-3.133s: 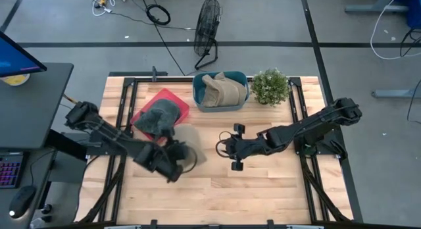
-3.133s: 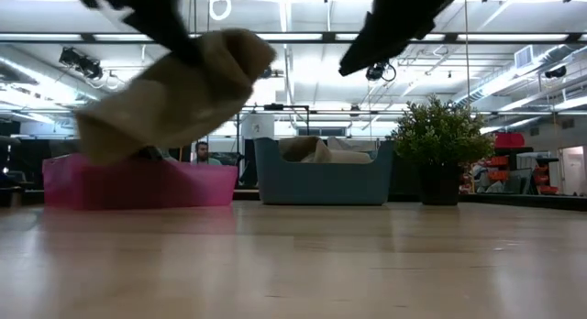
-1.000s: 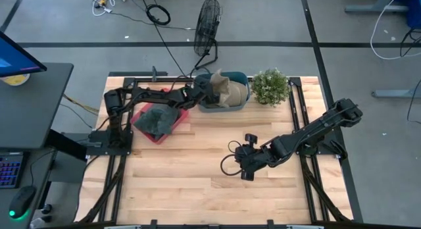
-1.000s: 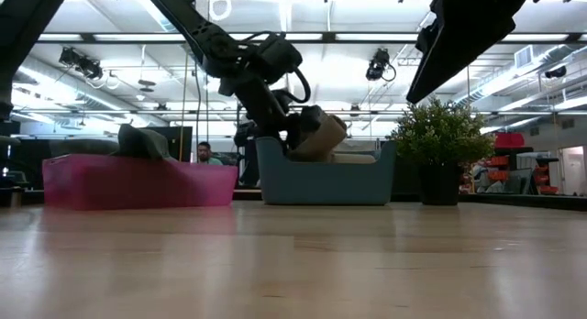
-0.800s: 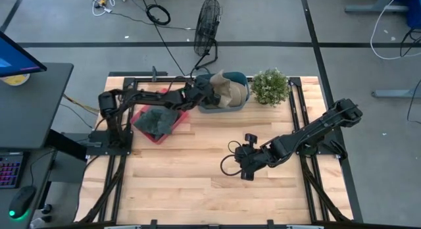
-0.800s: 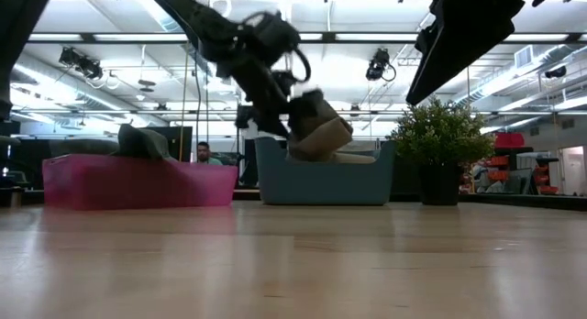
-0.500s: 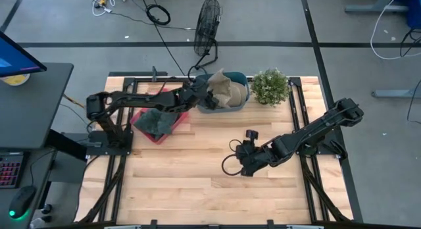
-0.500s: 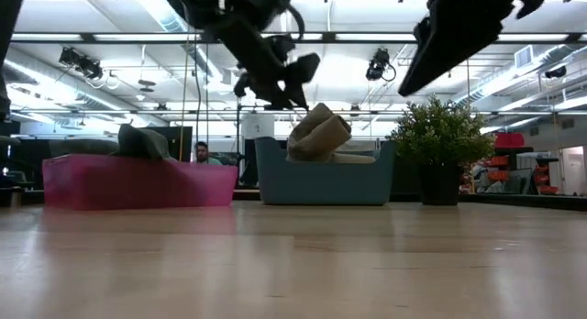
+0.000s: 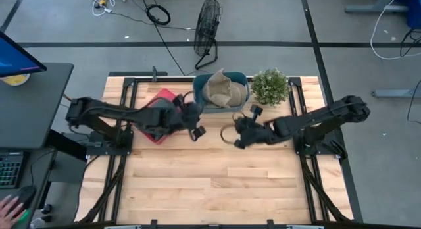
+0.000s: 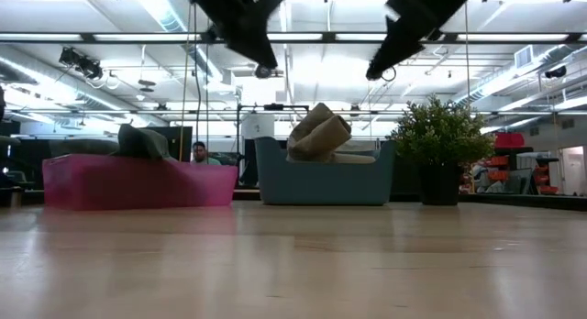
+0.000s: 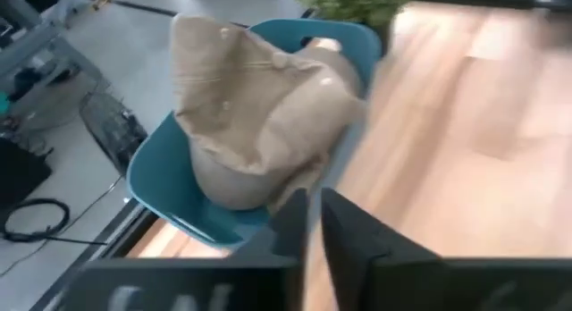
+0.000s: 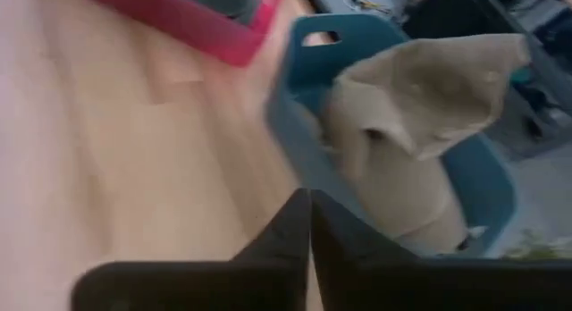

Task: Pick & Place hat
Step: Put the brown cap into the blue bin

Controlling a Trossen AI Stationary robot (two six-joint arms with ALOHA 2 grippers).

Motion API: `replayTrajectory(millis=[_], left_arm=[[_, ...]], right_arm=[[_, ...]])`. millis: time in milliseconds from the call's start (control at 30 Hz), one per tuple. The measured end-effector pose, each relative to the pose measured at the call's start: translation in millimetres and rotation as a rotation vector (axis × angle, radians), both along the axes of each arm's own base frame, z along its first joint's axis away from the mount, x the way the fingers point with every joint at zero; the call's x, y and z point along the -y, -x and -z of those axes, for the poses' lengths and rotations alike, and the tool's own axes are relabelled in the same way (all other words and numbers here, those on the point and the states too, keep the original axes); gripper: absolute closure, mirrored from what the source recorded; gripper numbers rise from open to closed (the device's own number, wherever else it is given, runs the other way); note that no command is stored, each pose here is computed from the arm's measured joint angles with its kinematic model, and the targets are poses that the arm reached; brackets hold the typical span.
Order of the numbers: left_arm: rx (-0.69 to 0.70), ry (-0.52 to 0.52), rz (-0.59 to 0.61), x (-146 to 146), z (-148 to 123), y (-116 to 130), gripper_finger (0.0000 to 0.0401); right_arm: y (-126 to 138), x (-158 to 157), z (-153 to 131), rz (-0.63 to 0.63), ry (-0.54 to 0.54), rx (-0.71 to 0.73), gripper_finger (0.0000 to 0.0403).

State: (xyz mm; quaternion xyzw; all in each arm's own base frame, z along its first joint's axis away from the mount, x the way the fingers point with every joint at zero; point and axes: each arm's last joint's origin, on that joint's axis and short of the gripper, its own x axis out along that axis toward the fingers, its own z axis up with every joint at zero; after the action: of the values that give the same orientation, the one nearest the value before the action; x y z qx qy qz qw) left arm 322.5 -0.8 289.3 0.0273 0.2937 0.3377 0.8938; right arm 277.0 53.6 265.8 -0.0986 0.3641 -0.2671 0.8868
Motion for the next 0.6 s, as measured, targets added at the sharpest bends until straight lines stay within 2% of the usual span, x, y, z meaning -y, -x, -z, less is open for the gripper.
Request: replayTrajectory(millis=[100, 200, 367, 600], left_arm=[[-0.002, -0.014, 0.039, 19, -7, 9, 0.0393], [0.020, -0.046, 0.037, 35, -14, 19, 0.0394], [0.027, -0.101, -0.041, 50, -18, 35, 0.0396], [0.028, -0.091, -0.086, 59, -12, 43, 0.0395]], right_arm=[[-7, 24, -4, 0.055, 0.014, 0.030, 0.0394], [-18, 49, -6, 0.103, -0.008, 0.094, 0.0395], [-37, 92, -3, 0.084, -0.016, 0.151, 0.0399], [-54, 150, 35, 0.165, -0.094, 0.123, 0.0401]])
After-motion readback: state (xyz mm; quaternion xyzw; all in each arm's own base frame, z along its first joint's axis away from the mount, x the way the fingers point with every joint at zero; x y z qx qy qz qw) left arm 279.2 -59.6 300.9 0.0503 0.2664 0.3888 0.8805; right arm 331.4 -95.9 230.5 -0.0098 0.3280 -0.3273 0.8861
